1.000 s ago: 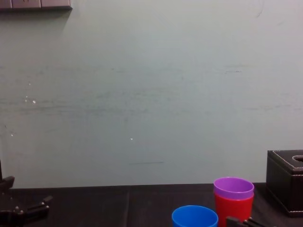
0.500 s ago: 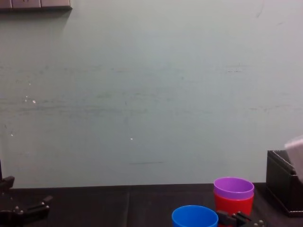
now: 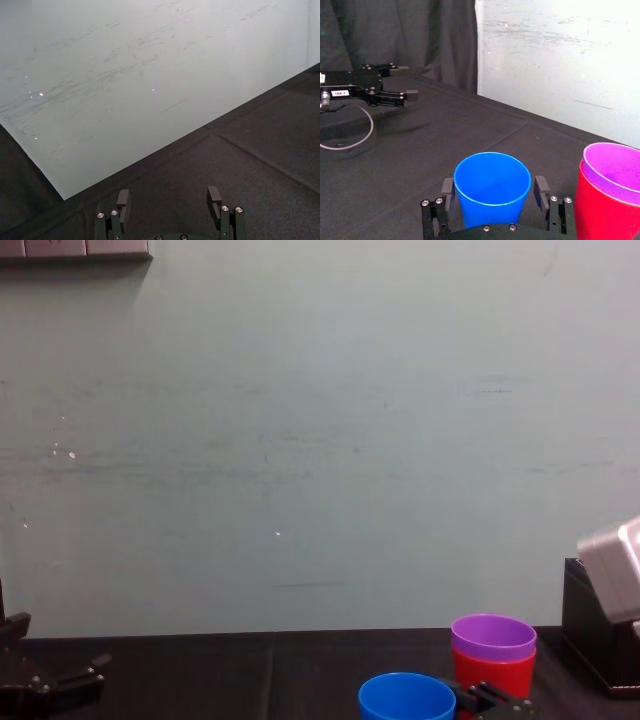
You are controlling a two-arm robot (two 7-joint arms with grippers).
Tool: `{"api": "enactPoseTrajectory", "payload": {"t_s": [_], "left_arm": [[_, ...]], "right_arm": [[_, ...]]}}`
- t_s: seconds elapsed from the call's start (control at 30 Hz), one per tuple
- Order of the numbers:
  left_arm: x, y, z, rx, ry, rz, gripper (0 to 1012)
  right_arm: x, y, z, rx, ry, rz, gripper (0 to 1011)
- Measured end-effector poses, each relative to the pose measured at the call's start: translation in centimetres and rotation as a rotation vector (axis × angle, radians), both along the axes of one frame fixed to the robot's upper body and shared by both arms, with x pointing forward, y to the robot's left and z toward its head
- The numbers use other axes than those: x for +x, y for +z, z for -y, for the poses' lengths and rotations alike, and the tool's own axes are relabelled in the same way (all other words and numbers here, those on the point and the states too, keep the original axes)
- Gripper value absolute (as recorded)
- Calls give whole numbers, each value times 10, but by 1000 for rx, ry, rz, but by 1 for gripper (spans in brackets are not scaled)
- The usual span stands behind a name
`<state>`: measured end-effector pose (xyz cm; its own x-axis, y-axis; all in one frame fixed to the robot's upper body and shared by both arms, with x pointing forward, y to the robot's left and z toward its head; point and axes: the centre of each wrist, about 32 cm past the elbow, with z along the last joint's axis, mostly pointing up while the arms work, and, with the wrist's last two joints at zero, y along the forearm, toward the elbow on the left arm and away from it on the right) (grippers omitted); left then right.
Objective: Stack the three plastic cups sequentially using one hand.
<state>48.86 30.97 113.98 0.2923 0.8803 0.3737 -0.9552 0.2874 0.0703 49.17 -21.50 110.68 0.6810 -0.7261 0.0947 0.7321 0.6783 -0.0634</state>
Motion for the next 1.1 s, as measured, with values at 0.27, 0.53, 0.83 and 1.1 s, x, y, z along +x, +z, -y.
{"api": "enactPoseTrajectory", "payload": {"t_s": [0.27, 0.53, 0.83, 1.1], "left_arm": [[0, 0, 0, 0, 0, 0, 1005], [0, 0, 0, 0, 0, 0, 1005], [0, 0, 0, 0, 0, 0, 1005], [0, 0, 0, 0, 0, 0, 1005]], "right_arm": [[0, 0, -4, 10, 14, 2, 1002], [1, -1, -7, 14, 13, 13, 1002], [1, -4, -8, 18, 4, 11, 1000], [1, -5, -8, 20, 4, 12, 1000]]}}
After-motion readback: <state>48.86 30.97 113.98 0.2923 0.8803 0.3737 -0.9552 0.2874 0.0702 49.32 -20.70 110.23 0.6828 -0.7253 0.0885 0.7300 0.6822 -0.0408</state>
